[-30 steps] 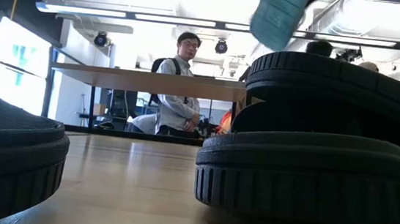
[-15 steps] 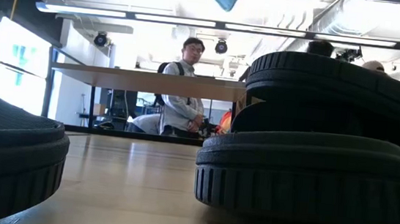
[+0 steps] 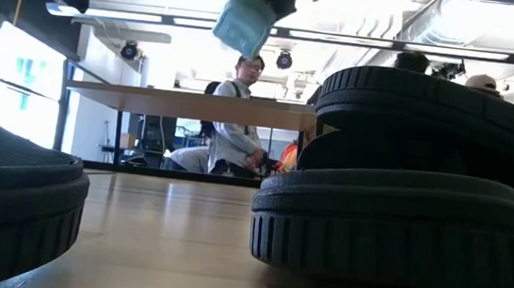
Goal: Pick and place slides into the shelf
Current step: Put the blue slide on the shelf
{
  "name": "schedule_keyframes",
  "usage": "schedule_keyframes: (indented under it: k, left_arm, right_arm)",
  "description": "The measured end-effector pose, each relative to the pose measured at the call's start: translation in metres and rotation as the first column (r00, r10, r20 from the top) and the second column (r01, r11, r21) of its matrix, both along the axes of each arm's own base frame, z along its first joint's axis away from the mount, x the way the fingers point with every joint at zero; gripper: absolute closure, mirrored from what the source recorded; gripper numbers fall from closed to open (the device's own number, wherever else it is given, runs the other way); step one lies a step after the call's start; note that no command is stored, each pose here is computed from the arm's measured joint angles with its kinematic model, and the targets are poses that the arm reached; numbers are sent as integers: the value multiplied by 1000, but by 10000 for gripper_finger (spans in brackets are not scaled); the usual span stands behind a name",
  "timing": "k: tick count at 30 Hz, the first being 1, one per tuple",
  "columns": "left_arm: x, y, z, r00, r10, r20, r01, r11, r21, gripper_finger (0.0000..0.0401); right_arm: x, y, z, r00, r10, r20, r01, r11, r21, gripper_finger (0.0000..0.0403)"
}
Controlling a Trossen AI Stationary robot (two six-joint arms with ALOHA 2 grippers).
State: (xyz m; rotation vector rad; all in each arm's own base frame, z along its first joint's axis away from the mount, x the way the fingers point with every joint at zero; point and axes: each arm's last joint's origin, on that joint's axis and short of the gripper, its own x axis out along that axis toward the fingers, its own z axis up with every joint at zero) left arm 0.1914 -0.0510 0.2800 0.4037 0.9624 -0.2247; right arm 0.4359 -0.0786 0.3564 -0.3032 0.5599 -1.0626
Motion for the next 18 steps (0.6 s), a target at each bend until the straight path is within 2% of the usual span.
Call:
schedule_keyframes:
  k: [7, 15, 18]
  left_arm:
    - [0, 1, 0, 1000, 28, 7, -28, 999, 16, 400]
    - [0, 2, 0, 999, 52, 14, -52, 998, 30, 400]
    - [0, 2, 0, 998, 59, 17, -59, 998, 33, 400]
  right_arm:
    - [21, -3, -38, 999, -19, -47, 20, 1000, 12, 403]
    - [27, 2, -55, 995, -10, -104, 13, 1000, 28, 403]
    - [26, 6, -56, 996, -11, -89, 15, 999, 46, 403]
